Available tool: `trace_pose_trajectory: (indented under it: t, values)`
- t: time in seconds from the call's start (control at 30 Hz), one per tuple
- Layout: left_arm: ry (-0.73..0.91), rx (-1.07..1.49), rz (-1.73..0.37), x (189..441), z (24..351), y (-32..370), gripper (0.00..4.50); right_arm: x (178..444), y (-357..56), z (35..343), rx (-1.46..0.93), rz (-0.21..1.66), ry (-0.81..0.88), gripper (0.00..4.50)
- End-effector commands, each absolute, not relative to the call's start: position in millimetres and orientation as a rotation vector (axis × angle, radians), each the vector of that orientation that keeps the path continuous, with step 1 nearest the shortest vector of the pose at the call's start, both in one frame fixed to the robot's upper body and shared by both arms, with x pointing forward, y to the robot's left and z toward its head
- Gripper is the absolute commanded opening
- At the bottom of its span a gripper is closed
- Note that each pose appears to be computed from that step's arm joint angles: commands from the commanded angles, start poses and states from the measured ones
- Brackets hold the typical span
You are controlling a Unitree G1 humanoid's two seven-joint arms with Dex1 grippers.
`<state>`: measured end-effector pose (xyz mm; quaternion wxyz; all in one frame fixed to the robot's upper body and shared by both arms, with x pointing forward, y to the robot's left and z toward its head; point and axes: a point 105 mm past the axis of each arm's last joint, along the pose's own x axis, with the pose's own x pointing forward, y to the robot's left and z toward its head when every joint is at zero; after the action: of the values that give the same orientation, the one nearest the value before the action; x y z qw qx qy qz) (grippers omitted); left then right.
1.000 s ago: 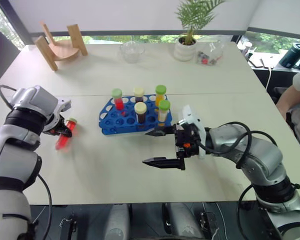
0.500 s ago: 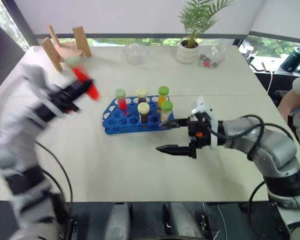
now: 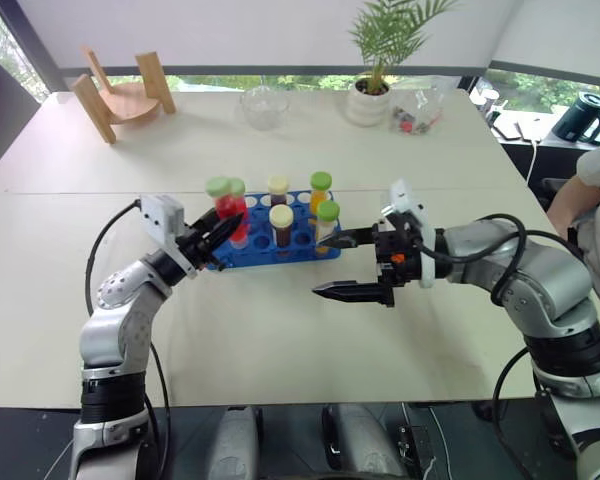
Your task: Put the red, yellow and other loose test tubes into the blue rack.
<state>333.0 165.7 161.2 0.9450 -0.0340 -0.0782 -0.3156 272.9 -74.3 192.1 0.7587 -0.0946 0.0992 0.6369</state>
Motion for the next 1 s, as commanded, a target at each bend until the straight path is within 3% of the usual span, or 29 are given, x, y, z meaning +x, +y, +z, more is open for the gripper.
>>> trace_pose_trajectory:
  t: [0.03, 0.53, 1.0]
  values:
    - [-0.197, -0.015, -0.642, 333, 167, 167, 0.80, 269, -72, 200, -0.204, 1.388, 0.169, 4.50]
    - [-0.177, 0.038, -0.712, 335, 151, 146, 0.80, 270, -63, 199, -0.171, 1.373, 0.143, 4.50]
    - [-0.159, 0.069, -0.670, 332, 141, 159, 0.80, 271, -62, 198, -0.161, 1.373, 0.142, 4.50]
